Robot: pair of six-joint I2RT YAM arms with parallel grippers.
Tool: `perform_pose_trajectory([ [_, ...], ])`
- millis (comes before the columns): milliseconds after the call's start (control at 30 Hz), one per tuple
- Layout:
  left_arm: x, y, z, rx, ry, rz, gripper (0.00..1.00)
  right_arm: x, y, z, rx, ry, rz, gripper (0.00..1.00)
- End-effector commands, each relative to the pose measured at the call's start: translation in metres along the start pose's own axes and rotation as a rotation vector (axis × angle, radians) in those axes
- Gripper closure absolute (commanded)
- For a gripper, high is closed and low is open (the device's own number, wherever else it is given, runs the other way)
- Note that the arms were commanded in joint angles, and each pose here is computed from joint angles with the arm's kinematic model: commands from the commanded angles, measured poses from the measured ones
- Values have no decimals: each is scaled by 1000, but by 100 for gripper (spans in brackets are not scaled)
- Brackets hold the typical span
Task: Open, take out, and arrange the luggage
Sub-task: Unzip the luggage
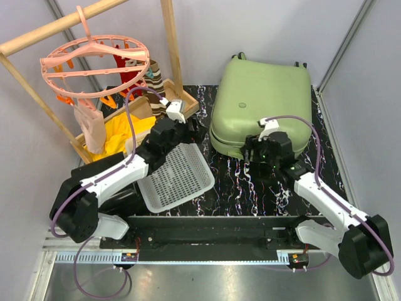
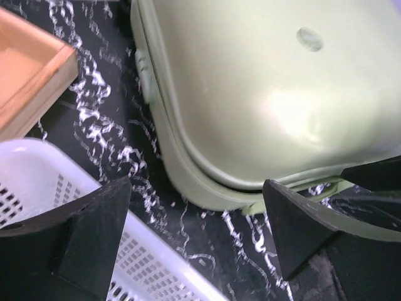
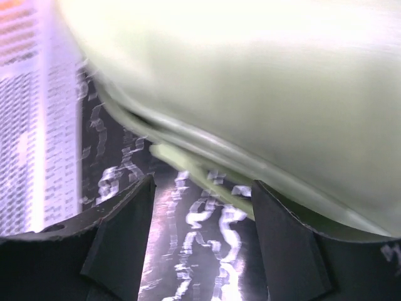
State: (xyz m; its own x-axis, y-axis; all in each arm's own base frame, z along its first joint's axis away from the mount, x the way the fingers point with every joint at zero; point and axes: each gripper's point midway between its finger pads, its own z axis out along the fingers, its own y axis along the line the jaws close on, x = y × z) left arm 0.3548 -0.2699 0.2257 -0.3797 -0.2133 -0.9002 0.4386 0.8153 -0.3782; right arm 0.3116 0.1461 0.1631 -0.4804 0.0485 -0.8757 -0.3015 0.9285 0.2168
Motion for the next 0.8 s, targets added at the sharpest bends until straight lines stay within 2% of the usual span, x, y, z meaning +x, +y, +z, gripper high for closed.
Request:
perform_pose_trajectory([
  [0, 1, 6, -1, 68, 39, -61, 11, -58, 69, -6, -106, -138, -90, 27],
  [167, 7, 24, 11, 55, 125, -97, 12, -79, 102, -15, -78, -166, -159, 20],
  [500, 10, 14, 36, 130, 127, -128, 16, -29, 98, 24, -41, -47, -103, 13],
  [767, 34, 22, 63, 104, 191, -145, 19, -21, 85, 25, 18, -47, -68, 10],
])
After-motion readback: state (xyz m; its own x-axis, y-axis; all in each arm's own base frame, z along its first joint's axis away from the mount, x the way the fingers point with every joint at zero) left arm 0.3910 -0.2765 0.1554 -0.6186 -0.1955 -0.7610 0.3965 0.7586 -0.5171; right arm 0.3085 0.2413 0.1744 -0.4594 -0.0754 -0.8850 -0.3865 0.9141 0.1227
